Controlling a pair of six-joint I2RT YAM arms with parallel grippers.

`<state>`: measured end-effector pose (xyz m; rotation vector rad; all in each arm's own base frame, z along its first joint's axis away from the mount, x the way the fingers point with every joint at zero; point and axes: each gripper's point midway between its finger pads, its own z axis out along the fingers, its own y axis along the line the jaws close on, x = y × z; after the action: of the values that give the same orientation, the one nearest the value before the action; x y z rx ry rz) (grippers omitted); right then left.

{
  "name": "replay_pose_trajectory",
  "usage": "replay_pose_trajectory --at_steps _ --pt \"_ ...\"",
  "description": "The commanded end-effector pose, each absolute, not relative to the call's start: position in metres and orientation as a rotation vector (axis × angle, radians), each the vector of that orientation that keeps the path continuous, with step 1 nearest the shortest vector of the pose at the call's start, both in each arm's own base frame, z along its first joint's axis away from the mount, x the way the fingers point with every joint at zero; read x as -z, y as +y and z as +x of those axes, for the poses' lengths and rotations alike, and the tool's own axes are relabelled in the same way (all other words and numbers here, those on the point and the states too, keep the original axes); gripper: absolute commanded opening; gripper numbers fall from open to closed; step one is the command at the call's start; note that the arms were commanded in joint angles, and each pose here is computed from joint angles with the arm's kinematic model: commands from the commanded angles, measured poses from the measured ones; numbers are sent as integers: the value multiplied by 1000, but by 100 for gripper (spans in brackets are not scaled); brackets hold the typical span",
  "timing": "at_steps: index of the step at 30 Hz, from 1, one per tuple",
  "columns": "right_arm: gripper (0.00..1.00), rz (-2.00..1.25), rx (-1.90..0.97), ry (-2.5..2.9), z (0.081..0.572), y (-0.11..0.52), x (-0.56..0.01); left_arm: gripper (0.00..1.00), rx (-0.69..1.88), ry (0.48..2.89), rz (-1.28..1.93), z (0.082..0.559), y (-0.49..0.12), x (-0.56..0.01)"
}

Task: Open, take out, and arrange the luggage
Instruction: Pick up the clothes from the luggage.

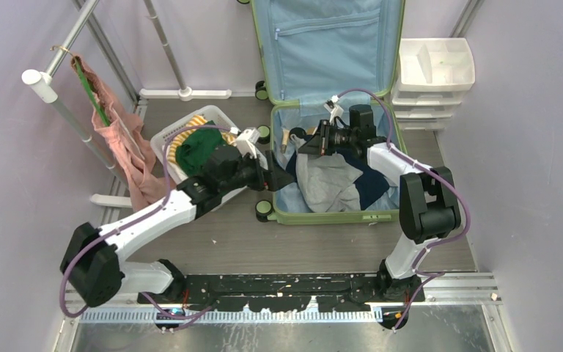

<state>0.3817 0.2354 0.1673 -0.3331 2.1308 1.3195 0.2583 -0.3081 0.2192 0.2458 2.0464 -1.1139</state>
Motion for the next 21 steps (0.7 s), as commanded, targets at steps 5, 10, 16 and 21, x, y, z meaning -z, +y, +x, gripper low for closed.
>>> replay_pose_trajectory --at_steps 5,10,16,21 --pt "5 -362 -1322 1982 385 231 -216 88 1055 2004 82 305 -349 -230" --pt "5 -360 -1327 1979 384 231 -219 87 1020 2051 91 321 -368 -205" --pt "5 -364 -1339 1975 383 232 -221 86 1000 2066 100 337 -383 -185" --pt "5 -364 -1348 1969 382 233 -224 84 1012 2044 94 347 -392 -182"
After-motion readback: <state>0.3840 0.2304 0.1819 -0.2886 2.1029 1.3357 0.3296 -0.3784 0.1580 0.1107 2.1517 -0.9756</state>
